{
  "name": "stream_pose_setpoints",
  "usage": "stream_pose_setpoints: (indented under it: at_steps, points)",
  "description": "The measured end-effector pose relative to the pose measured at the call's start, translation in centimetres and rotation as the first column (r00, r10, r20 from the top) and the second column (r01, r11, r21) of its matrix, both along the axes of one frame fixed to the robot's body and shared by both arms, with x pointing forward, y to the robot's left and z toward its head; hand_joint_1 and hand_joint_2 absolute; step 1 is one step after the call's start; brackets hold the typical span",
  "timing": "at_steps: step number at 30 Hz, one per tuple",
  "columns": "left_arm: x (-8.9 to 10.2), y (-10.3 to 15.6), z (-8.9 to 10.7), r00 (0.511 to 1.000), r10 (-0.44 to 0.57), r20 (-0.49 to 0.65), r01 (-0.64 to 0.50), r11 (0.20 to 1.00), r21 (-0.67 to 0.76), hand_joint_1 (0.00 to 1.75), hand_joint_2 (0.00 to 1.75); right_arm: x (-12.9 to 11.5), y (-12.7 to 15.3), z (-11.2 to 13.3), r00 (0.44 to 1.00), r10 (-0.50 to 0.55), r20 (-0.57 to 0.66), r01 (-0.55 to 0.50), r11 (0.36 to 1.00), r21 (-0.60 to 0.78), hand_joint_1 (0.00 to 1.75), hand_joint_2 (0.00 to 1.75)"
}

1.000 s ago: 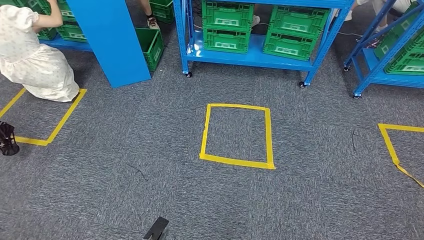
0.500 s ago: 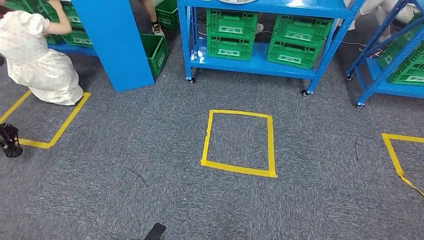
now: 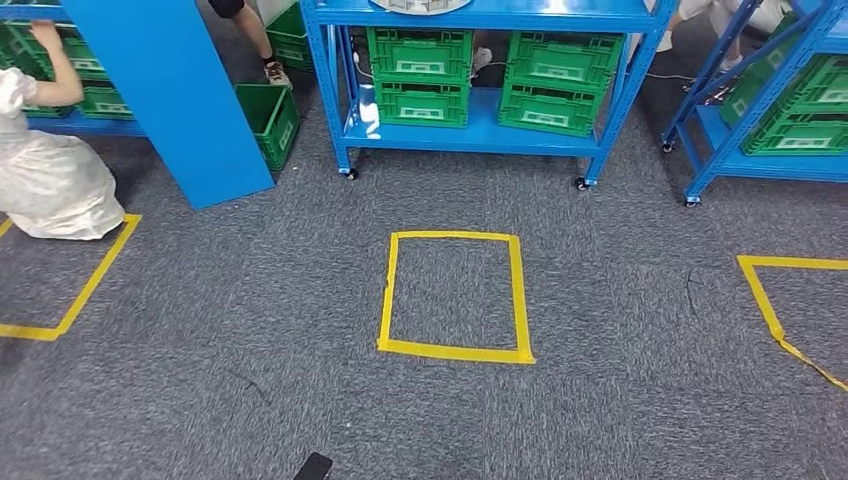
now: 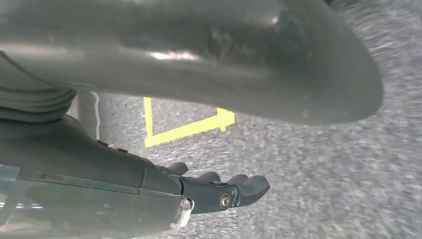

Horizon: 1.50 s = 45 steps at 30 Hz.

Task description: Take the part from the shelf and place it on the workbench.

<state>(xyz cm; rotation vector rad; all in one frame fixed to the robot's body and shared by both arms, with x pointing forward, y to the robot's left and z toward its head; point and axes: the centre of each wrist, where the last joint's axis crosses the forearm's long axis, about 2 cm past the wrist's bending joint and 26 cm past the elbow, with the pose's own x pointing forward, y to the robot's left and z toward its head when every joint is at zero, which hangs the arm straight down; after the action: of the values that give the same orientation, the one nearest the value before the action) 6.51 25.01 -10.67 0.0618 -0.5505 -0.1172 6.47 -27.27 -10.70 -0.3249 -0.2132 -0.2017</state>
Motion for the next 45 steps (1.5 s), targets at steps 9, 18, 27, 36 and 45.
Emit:
stream_pose_setpoints:
  at_steps: [9,18,27,36,45]
  points:
    - [0.4,-0.9,0.1,1.0,0.004,0.006,-0.004,1.0,-0.017,0.0,0.0,0.9,-0.3,0.1,1.0,0.007,0.018,-0.006,1.0,-0.007,0.0,0.0]
    - [0.4,-0.9,0.1,1.0,-0.005,0.011,0.006,0.999,-0.053,0.0,0.0,-0.5,-0.8,-0.1,1.0,0.021,-0.003,-0.021,1.0,-0.022,0.0,0.0]
    - [0.0,-0.6,0.0,1.0,0.004,-0.002,-0.004,0.999,-0.048,0.0,0.0,-0.5,-1.0,-0.1,0.999,0.03,0.014,-0.029,0.999,-0.028,0.0,0.0]
    - [0.2,0.3,0.0,0.998,0.023,0.054,-0.021,0.999,-0.043,0.0,0.0,0.6,-1.1,0.1,1.0,0.023,0.018,-0.022,0.999,-0.025,0.0,0.0]
    - [1.0,0.1,0.1,0.995,0.023,0.102,-0.017,0.998,-0.058,0.0,0.0,0.6,-1.1,0.1,1.0,0.025,0.019,-0.024,0.999,-0.034,0.0,0.0]
